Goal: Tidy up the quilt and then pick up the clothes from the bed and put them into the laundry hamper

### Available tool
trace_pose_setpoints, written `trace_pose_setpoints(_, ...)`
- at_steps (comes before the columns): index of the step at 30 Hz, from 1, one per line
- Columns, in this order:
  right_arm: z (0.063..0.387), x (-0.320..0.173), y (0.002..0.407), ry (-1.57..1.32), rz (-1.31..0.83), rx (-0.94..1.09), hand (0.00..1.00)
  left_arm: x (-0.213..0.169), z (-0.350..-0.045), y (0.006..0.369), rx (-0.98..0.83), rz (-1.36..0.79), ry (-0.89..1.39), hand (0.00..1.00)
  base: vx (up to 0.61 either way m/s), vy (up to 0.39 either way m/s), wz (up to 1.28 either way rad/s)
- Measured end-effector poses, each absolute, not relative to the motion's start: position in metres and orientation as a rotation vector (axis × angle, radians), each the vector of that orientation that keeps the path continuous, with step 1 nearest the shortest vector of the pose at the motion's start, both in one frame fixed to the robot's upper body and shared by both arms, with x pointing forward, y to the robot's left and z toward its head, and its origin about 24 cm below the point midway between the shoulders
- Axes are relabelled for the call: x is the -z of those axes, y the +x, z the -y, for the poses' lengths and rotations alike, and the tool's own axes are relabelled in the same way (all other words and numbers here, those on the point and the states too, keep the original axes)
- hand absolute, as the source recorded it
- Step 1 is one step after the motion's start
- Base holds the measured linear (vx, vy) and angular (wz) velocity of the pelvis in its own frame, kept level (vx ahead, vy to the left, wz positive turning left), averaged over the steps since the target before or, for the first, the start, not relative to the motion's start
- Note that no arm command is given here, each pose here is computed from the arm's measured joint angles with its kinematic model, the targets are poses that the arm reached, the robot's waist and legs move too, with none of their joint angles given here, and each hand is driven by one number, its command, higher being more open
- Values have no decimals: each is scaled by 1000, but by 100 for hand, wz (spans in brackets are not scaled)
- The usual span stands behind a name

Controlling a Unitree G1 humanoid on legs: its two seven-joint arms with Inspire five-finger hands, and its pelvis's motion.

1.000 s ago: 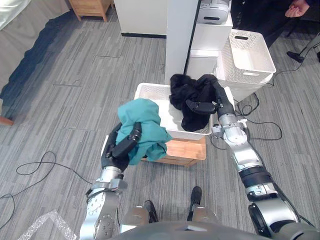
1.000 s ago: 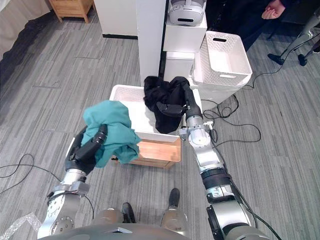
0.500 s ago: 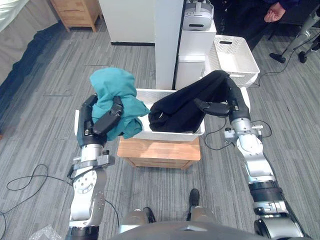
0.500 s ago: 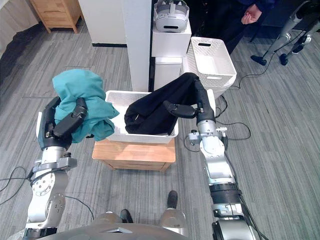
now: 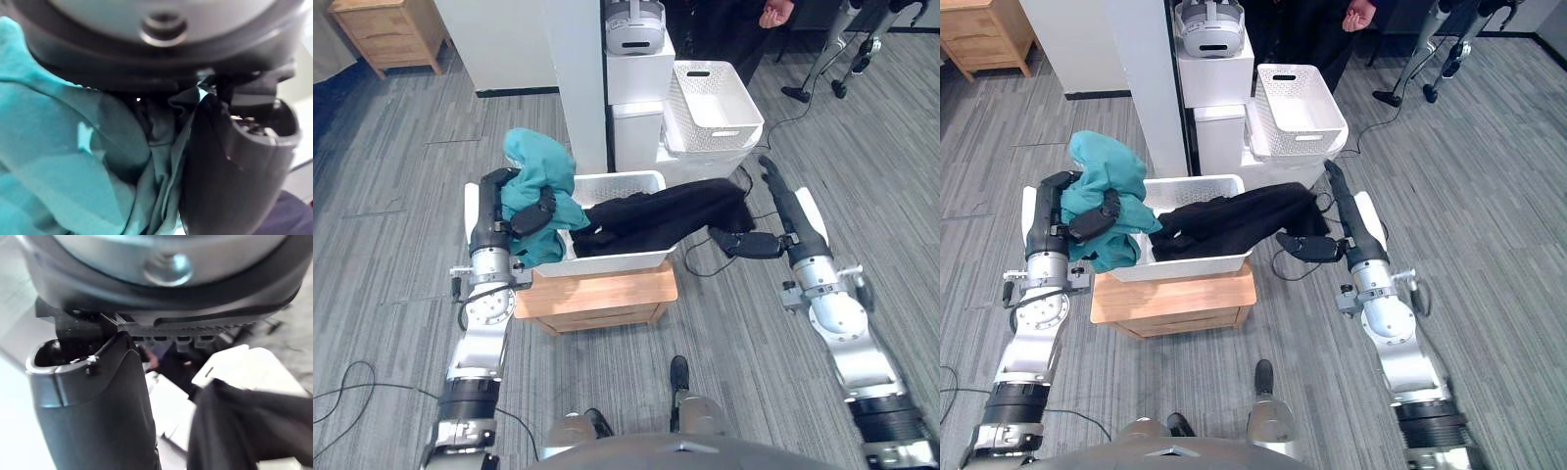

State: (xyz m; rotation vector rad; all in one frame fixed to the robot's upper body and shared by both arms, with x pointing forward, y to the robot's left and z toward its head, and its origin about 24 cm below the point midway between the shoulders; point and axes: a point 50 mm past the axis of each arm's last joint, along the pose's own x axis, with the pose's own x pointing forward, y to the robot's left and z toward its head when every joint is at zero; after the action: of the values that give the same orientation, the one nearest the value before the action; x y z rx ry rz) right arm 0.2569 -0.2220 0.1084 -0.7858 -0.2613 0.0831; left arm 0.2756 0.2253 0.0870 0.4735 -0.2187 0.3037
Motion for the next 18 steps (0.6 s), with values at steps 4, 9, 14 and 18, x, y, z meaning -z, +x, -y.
trace_pose_setpoints(4,200,-118,256,-878,382,-196,100,-99,-221,286,-278,263,573,0,-35,-49,-3)
trace_pose_setpoints(9,191,-127,262,-1056,444,-275,100,-123,-211,302,-283,357,589,0,-64,4,-6)
trace_pose_setpoints(14,183,-143,264,-1103,534,-308,100,-149,-209,315,-309,447,648,0,-82,35,-15)
trace_pose_setpoints(18,179,-150,260,-1116,582,-331,100,-151,-217,319,-330,437,685,0,-33,25,-22)
